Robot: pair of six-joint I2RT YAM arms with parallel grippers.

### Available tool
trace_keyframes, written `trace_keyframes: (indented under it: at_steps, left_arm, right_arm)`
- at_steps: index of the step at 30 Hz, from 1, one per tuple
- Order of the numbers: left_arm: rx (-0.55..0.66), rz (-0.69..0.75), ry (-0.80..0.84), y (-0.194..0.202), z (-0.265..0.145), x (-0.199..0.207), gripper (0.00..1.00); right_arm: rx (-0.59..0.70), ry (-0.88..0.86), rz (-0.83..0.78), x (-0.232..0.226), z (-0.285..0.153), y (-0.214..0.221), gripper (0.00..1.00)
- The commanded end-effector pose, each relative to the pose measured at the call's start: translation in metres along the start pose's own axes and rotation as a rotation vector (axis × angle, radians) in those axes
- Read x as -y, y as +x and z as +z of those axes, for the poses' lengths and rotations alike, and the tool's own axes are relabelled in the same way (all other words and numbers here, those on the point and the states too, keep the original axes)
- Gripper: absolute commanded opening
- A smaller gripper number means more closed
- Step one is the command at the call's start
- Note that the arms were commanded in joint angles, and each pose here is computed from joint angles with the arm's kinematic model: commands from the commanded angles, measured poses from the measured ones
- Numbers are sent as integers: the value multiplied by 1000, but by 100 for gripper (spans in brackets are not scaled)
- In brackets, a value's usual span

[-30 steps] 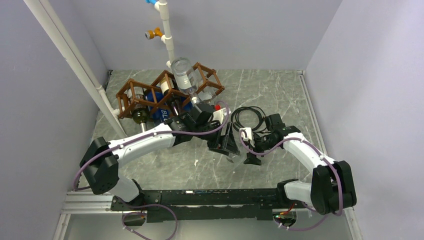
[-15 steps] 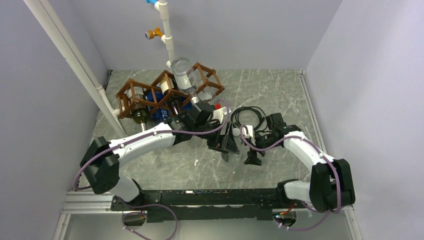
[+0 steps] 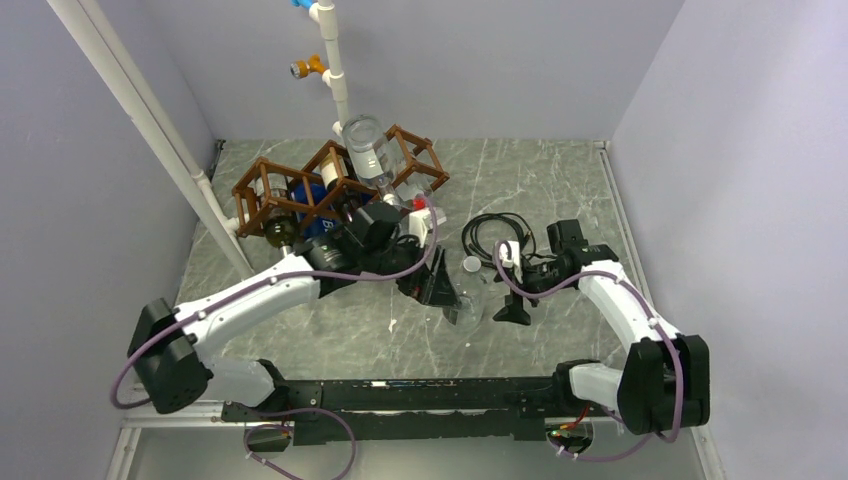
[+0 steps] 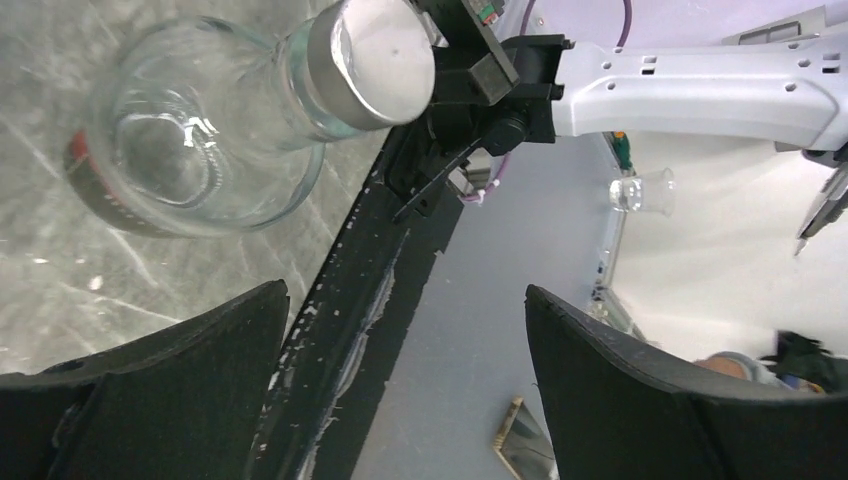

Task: Take the wine bottle off the wine rack
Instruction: Place the wine bottle at the center of the board.

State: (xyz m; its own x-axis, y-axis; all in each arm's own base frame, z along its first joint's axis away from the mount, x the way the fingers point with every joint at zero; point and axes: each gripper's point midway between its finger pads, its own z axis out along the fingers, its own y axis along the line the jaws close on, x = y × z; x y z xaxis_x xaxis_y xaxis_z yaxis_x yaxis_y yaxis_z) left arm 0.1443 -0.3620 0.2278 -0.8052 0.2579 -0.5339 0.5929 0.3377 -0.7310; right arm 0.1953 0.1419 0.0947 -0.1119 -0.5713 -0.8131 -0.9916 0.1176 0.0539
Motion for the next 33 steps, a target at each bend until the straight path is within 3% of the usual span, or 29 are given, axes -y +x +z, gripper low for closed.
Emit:
trace_keyframes:
  at_steps: [1, 10, 18, 28, 33]
  left_arm:
    - [109, 187, -53, -17, -30, -2, 94]
    - [402, 479, -329, -52, -110, -18, 100]
    - [435, 654, -624, -45, -151, -64, 100]
    - [471, 691, -783, -43, -174, -86, 100]
    - [465, 688, -808, -43, -177, -89, 99]
  right_arm:
    - [97, 4, -84, -2, -14, -33, 99]
    - [221, 11, -186, -16, -32, -73, 99]
    - [170, -7, -254, -18, -44, -87, 99]
    - [215, -42, -287, -10, -43, -121, 99]
    - [173, -95, -289, -8, -33, -124, 99]
